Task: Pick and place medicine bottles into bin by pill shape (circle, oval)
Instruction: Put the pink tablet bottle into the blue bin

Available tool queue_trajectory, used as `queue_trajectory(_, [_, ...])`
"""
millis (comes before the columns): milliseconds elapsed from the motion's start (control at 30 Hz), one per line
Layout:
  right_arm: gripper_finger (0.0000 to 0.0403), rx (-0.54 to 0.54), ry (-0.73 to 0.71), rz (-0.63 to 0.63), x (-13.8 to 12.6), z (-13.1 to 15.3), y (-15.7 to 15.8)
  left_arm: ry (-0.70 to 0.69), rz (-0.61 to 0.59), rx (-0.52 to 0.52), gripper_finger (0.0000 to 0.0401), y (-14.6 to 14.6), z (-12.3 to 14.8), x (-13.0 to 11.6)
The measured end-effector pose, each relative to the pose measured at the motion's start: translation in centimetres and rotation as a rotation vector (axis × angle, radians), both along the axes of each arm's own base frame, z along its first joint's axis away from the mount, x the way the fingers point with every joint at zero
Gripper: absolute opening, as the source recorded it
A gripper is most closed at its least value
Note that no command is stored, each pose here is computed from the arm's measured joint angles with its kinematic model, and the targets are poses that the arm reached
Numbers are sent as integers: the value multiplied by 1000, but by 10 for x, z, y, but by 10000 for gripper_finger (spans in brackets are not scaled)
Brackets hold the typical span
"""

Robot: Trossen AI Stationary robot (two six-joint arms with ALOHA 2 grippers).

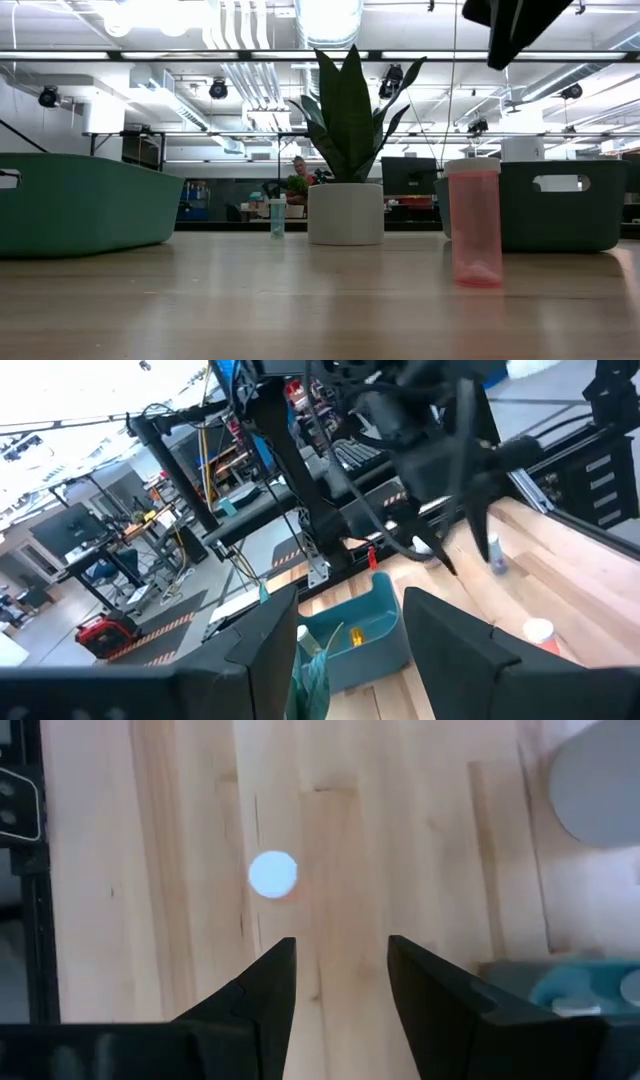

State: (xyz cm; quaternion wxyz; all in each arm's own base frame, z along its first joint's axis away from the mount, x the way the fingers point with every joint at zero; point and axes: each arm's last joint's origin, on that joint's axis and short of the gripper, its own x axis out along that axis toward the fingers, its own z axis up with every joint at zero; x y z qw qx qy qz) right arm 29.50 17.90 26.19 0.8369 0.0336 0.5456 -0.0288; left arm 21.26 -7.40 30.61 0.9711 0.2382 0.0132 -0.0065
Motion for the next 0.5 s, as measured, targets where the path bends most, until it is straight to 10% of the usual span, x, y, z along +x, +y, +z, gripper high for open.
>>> queue_trajectory(500, [236,-66,55,86,35,-42,22,11,-1,13,167,0,-2,-1])
